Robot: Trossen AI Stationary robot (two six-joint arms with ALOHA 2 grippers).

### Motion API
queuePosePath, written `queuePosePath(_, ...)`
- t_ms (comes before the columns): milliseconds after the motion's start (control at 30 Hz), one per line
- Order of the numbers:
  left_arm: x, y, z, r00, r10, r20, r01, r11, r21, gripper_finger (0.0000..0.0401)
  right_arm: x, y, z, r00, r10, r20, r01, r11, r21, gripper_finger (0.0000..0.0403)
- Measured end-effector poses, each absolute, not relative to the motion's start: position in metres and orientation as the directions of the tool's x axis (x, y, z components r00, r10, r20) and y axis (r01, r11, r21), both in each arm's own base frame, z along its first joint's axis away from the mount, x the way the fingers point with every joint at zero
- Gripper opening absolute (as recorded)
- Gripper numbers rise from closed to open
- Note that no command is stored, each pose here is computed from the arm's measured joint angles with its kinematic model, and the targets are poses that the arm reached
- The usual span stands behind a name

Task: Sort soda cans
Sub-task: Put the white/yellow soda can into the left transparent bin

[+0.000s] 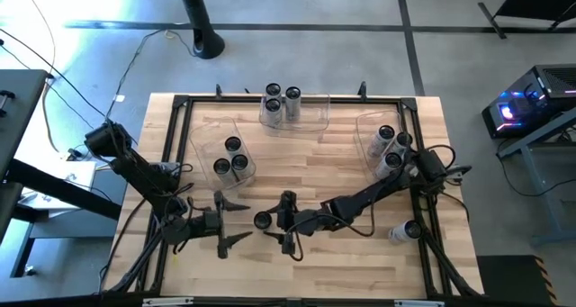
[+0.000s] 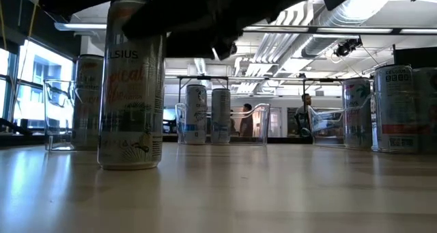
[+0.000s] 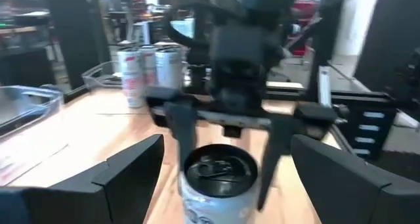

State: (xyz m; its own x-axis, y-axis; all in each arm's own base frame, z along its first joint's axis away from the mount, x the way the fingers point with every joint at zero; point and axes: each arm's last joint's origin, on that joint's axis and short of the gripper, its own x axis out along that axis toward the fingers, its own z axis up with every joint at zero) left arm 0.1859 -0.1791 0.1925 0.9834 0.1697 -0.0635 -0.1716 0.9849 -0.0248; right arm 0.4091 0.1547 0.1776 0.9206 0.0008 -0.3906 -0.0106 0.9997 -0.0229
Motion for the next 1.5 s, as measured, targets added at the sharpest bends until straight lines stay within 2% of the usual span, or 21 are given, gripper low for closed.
queuePosePath(167,0.186,-0.18,0.191,0.989,0.127,-0.073,-0.128,0.992,-0.018,0.0326,0.408,0.155,0.179,0.918,-0.012,-0.397,-0.001,0.999,-0.032,0.029)
queuePosePath(267,0.188,-0.178,0.19,0.99,0.119,-0.082,-0.119,0.993,0.005,0.0326,0.397,0.155,0.187,0.881,-0.025,-0.473,0.009,0.999,-0.035,0.029)
queuePosePath(467,0.196,-0.171,0.185,0.987,0.103,-0.127,-0.102,0.995,0.014,0.0326,0.363,0.161,0.212,0.804,-0.135,-0.579,0.114,0.991,-0.072,0.0291)
queuePosePath(700,0.204,-0.158,0.175,0.969,0.144,-0.201,-0.144,0.989,0.018,0.0326,0.345,0.181,0.221,0.814,-0.23,-0.533,0.17,0.972,-0.161,0.0291)
queuePosePath(867,0.208,-0.154,0.175,0.97,0.114,-0.215,-0.117,0.993,-0.002,0.0326,0.343,0.184,0.221,0.815,-0.23,-0.532,0.17,0.972,-0.159,0.0291)
queuePosePath(1200,0.219,-0.148,0.157,0.951,0.161,-0.262,-0.181,0.982,-0.053,0.0326,0.344,0.184,0.221,0.815,-0.231,-0.531,0.173,0.972,-0.157,0.0291)
queuePosePath(1500,0.23,-0.142,0.152,0.956,0.18,-0.232,-0.206,0.974,-0.095,0.0326,0.344,0.184,0.221,0.816,-0.231,-0.531,0.173,0.972,-0.157,0.0291)
